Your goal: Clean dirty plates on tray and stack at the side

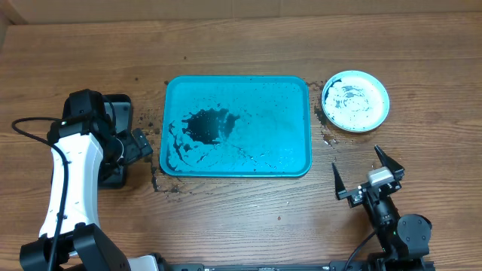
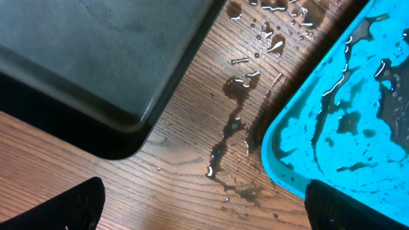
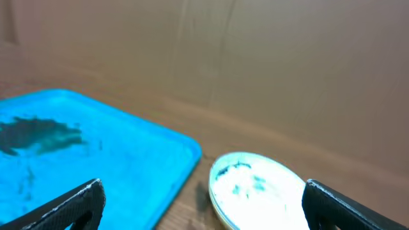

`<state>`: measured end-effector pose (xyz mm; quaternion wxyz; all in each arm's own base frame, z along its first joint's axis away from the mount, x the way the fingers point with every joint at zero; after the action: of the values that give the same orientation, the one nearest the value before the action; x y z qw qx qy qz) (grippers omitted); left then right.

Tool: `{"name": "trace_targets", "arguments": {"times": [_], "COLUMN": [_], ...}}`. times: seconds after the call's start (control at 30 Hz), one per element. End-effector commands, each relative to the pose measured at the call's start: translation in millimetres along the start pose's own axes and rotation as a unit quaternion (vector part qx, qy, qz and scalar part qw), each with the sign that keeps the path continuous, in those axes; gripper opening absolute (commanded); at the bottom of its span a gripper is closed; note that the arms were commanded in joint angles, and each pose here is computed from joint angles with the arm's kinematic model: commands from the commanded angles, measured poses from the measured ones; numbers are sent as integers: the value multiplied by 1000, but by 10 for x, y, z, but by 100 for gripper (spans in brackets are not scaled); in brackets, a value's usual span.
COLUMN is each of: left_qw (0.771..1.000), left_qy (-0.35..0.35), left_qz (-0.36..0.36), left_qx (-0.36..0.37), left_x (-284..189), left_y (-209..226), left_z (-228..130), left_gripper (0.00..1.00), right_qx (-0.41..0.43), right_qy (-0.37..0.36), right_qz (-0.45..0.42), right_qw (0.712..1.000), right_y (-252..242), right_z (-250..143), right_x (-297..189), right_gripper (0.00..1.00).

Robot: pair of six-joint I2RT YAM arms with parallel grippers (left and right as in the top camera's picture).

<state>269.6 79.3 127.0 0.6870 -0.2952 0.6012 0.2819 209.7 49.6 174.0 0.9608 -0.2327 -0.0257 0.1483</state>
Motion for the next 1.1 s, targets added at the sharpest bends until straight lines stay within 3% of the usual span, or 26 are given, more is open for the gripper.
{"name": "trace_targets", "arguments": {"times": [0.0,1.07], "left_qw": [1000,1000], "left_qy": [2,2], "left_qz": [7,7], "left_qx": [-6,-6], "left_x": [27,27], "left_y": [3,4], "left_z": [-11,-11], "left_gripper": [100,100], "right_qx": [9,26], "right_qy": [15,16], "right_qz": [-33,-37], "right_qw": [999,999], "right_y": [-80,-91], "right_z": [-63,-68], "right_x": [-2,-3], "right_gripper": [100,100]}}
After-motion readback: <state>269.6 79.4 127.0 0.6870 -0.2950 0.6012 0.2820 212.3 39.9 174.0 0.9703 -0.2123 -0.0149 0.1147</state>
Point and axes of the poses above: each gripper's point midway between its finger pads, its own x axis out along the fingers, its own y axis along the line the jaws close on, z = x × y, the point moved 3 cm from there along -x, back along the fingers, and after that the axes turned 15 degrees about -x, right-handed, at the moved point
